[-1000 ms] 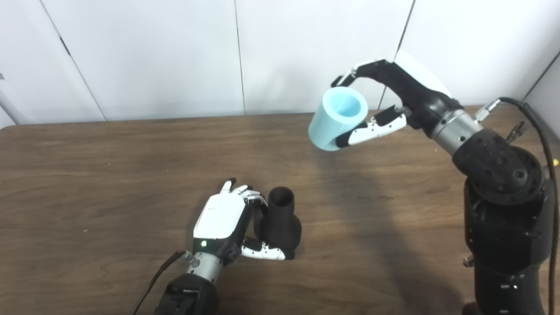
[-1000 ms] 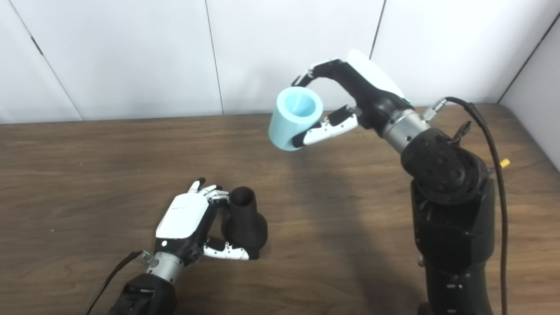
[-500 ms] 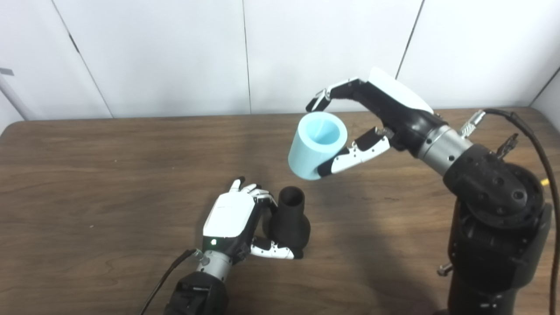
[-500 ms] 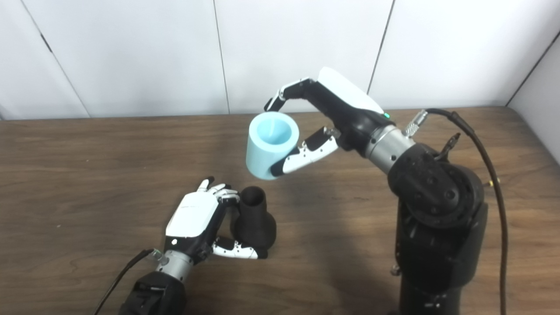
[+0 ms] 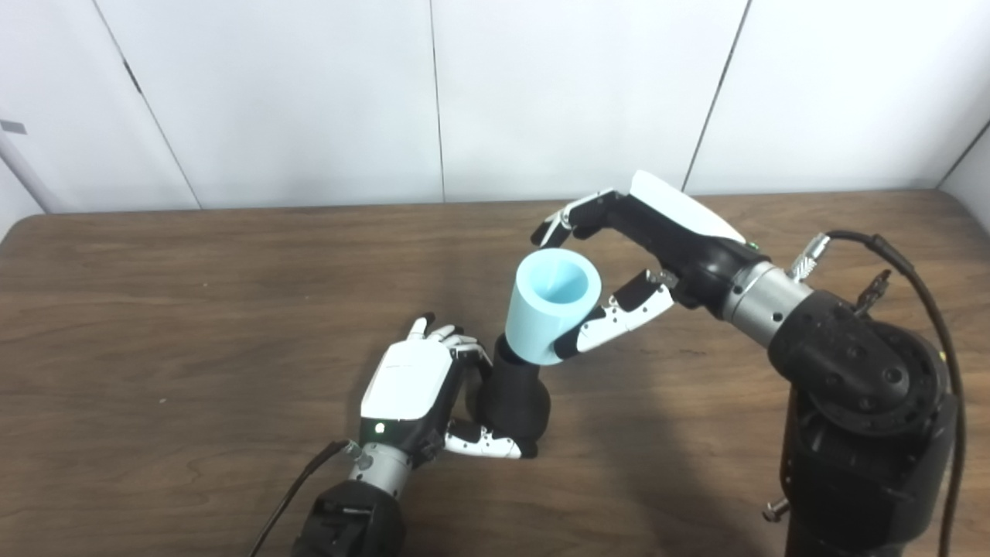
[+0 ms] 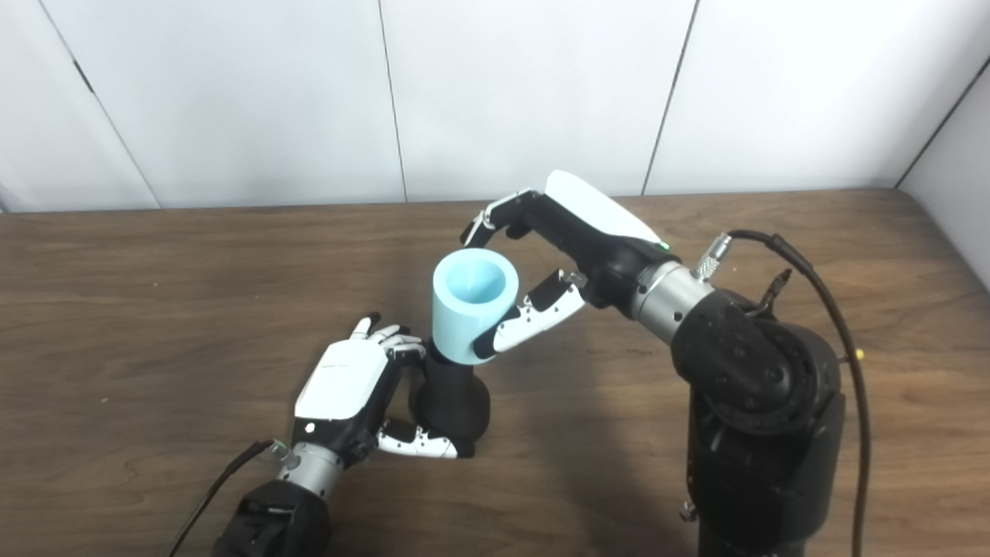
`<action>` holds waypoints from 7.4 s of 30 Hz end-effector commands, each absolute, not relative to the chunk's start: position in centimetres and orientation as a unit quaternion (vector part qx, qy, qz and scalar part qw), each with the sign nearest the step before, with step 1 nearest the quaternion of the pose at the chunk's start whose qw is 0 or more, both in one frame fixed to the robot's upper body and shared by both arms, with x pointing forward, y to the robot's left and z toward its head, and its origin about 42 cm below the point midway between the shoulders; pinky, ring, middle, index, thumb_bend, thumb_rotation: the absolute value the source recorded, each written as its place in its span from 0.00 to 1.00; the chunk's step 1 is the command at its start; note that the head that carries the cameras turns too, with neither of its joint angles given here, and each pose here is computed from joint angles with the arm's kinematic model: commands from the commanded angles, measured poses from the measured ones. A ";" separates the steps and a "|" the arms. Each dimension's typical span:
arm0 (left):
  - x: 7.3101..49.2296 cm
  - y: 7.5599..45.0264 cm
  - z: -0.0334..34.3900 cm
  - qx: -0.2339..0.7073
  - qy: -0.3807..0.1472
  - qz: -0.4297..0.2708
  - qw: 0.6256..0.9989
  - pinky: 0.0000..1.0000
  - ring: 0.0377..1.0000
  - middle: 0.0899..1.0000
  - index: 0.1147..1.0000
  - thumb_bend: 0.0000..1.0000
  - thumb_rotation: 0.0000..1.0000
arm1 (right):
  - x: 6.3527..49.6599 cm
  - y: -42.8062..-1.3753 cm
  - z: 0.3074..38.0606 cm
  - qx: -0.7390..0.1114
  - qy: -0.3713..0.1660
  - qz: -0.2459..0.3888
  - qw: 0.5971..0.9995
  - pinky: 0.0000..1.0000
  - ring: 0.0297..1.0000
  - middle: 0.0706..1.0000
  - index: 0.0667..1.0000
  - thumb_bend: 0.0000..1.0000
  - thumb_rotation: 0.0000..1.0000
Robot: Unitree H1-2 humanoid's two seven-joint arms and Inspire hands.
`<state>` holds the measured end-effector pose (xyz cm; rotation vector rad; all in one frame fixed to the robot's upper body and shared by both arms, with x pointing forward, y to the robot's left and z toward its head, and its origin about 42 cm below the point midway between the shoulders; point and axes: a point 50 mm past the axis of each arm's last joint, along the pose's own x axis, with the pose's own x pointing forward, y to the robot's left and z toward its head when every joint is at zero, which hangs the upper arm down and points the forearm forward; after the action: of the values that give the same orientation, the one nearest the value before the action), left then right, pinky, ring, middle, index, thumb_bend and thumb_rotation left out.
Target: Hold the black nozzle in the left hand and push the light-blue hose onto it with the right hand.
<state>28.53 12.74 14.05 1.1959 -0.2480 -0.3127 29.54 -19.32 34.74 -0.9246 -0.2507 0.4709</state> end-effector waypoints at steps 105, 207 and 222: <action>28.2 11.7 13.9 0.565 -0.106 -0.171 0.800 1.00 0.87 0.72 0.41 0.52 0.05 | 31.1 -17.9 33.7 -0.470 -0.139 0.245 0.836 0.75 0.81 0.71 0.45 0.52 0.14; 27.7 10.9 13.9 0.556 -0.107 -0.167 0.807 1.00 0.87 0.72 0.41 0.52 0.05 | 31.5 -18.8 33.1 -0.503 -0.099 0.290 0.808 0.93 1.00 0.98 0.77 1.00 0.47; 27.8 10.8 13.7 0.554 -0.103 -0.170 0.809 1.00 0.86 0.72 0.41 0.52 0.05 | 30.5 -20.5 33.3 -0.484 -0.151 0.295 0.810 0.93 1.00 0.98 0.95 0.79 0.75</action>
<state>28.20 11.41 14.18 1.1973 -0.2379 -0.3075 30.87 -20.38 32.07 -1.0263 -0.2265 0.6689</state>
